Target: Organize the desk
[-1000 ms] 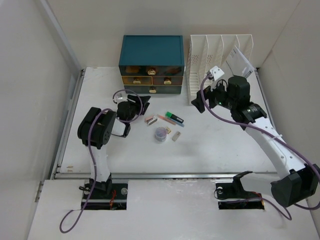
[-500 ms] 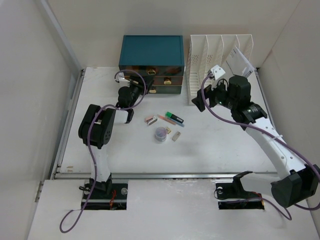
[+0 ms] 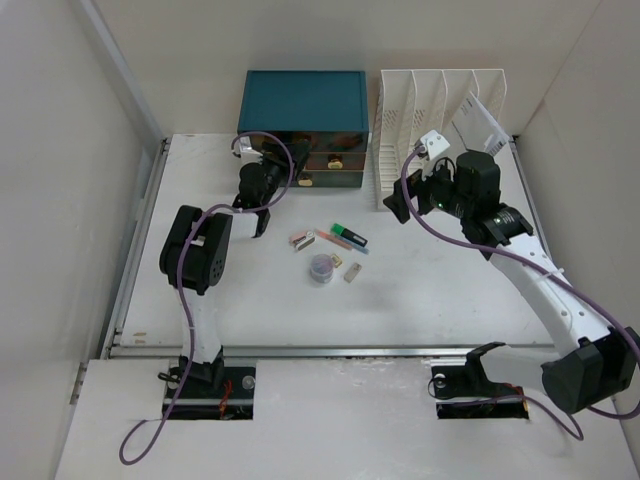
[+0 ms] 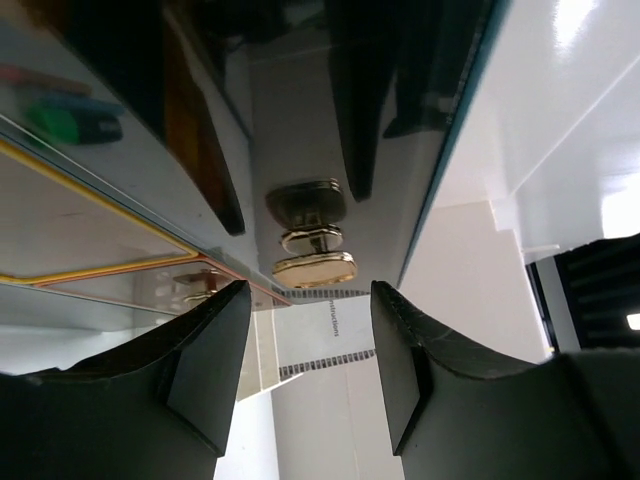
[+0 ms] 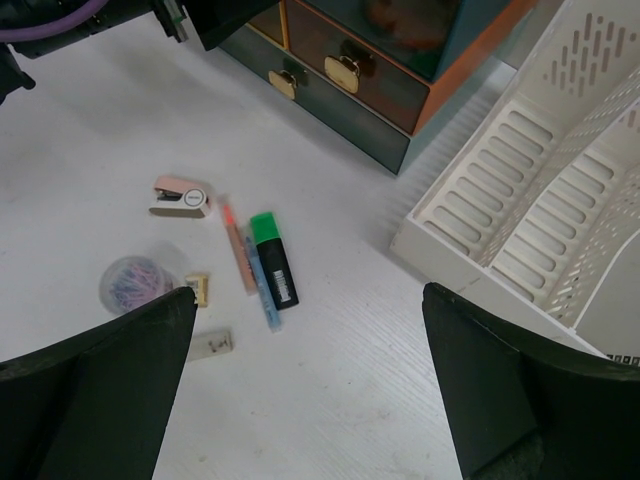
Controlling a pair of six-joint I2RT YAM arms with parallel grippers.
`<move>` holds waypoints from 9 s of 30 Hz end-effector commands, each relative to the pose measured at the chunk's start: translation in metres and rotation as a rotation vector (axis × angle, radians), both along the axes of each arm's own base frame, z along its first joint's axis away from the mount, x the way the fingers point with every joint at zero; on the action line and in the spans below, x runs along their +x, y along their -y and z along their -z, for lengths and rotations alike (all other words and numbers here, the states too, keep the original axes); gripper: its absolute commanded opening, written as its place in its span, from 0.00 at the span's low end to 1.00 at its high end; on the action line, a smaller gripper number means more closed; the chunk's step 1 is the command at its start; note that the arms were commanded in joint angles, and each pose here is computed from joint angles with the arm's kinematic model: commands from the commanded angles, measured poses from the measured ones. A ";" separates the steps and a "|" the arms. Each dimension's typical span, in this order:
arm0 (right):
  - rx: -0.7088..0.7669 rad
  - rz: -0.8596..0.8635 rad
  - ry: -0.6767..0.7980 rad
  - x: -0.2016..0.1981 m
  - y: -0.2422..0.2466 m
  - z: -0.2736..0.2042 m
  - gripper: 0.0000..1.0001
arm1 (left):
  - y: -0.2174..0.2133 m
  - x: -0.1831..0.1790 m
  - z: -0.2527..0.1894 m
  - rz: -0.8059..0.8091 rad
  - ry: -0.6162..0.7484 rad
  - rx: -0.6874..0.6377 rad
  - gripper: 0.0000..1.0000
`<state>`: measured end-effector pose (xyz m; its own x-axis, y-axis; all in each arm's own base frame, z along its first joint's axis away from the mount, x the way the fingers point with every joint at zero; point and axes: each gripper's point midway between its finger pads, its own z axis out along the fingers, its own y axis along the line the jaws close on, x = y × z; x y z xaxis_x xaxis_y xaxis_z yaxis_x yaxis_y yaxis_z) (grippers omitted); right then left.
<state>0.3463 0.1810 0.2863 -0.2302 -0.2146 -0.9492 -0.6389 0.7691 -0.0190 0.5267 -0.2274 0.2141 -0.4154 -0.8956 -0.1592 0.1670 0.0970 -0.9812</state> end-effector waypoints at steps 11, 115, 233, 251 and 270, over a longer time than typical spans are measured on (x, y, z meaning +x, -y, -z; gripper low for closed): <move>0.012 -0.005 0.043 0.003 -0.004 -0.009 1.00 | -0.013 0.015 -0.025 -0.084 0.050 0.014 0.48; -0.205 -0.348 -0.217 -0.035 -0.097 0.102 1.00 | -0.051 -0.189 -0.072 -0.018 0.100 0.500 0.87; -0.245 0.087 0.023 0.160 -0.121 -0.023 0.28 | -0.130 -0.230 -0.103 -0.232 0.215 0.916 0.99; -0.245 0.087 0.023 0.159 -0.120 -0.024 0.65 | -0.130 -0.230 -0.103 -0.232 0.215 0.916 0.99; -0.220 0.105 0.067 0.154 -0.114 -0.047 0.79 | -0.126 -0.225 -0.100 -0.223 0.211 0.895 0.99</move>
